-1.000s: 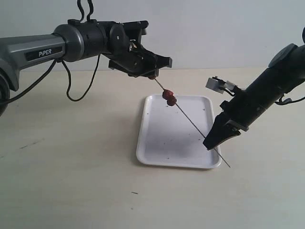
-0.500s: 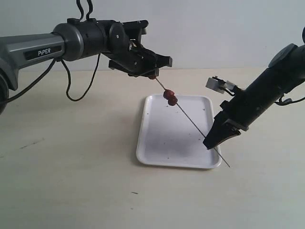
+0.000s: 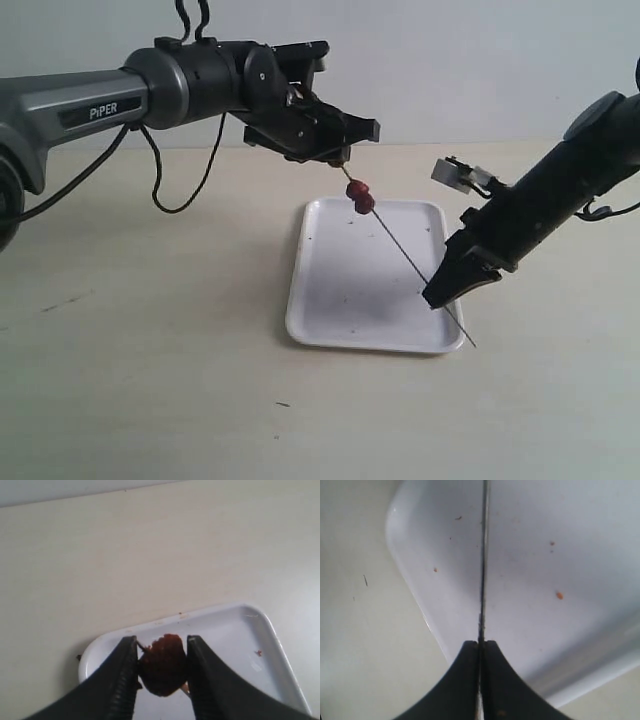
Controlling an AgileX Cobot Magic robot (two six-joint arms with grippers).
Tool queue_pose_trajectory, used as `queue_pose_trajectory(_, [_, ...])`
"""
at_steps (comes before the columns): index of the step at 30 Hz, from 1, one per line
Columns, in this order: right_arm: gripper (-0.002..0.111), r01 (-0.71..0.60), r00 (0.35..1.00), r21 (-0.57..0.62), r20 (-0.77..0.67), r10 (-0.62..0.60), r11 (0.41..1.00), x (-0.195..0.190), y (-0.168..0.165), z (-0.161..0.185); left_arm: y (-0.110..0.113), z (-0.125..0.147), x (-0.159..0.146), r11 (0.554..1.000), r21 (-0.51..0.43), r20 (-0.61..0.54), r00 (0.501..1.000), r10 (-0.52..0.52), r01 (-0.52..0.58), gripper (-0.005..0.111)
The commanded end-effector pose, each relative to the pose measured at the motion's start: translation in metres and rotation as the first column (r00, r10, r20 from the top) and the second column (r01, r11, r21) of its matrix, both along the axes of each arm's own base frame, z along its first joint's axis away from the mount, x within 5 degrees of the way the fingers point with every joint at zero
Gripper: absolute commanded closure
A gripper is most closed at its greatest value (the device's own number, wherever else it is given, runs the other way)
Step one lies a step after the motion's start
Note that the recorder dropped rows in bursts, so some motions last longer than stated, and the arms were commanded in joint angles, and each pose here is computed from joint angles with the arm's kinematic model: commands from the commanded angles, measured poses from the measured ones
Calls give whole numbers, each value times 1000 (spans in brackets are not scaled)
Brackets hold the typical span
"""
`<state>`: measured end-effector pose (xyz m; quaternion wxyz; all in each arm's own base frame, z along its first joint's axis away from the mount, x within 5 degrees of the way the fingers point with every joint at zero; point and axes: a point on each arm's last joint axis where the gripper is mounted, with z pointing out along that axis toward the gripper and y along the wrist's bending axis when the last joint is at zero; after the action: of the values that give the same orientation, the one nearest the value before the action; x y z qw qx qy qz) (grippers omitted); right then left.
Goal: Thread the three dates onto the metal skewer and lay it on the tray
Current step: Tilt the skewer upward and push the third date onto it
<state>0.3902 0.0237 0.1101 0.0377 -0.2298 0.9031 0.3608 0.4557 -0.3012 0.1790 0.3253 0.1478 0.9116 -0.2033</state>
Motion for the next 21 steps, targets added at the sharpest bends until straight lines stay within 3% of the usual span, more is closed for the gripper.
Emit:
queue_pose_trajectory(1, [108, 64, 997, 35, 38, -66, 997, 6, 2, 7, -10, 8, -8, 1000, -16, 10, 1000, -23, 23, 73])
queue_pose_trajectory(21, [108, 118, 991, 171, 38, -126, 978, 11, 11, 16, -20, 10, -12, 998, 19, 73, 995, -67, 66, 73])
